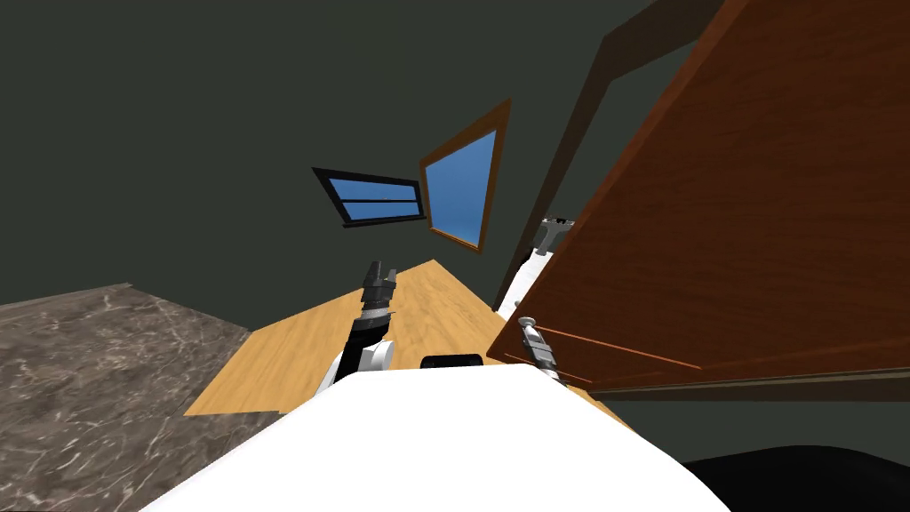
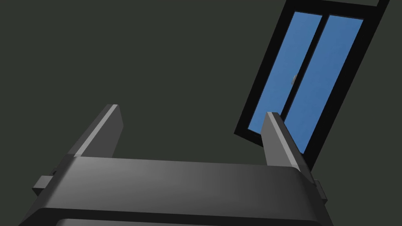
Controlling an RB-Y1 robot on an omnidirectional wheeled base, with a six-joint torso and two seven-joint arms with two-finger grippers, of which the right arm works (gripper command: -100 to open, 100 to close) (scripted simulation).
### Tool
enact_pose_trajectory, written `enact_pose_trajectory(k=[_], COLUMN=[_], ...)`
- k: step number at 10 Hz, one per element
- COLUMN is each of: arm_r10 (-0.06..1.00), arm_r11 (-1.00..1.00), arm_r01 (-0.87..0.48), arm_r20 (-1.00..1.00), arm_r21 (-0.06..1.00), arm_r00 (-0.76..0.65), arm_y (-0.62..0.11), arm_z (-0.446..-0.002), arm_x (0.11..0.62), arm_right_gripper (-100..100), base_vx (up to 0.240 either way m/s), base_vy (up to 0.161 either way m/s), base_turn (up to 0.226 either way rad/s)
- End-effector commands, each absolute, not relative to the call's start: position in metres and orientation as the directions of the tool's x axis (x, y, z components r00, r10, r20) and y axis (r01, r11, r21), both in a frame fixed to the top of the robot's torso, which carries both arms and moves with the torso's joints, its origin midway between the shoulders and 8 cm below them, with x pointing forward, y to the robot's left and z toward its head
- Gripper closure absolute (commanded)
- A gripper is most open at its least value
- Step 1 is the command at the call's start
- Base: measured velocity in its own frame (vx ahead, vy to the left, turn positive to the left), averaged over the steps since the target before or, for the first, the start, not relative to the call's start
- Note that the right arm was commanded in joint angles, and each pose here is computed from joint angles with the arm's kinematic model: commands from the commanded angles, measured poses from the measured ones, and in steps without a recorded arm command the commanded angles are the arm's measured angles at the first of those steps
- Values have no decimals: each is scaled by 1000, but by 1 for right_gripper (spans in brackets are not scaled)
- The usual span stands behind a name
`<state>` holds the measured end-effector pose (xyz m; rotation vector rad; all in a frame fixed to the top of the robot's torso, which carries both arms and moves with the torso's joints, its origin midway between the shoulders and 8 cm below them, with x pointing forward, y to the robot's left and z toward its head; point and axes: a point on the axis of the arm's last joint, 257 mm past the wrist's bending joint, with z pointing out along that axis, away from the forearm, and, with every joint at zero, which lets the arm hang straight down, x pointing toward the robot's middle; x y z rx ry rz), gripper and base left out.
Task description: Pull the door open
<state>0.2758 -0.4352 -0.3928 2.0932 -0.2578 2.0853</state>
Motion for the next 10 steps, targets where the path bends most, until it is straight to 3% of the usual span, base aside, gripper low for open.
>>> enact_pose_trajectory(k=[1,10], arm_r10=[1,0], arm_r11=[-970,-991], arm_r01=[-245,-134], arm_r20=[1000,1000], arm_r21=[2,0], arm_r00=[4,0], arm_y=[-435,-420], arm_z=[-393,-392], arm_x=[276,253], arm_right_gripper=[100,100], base_vx=[-92,-202], base_vy=[-3,-19], base_turn=[15,103])
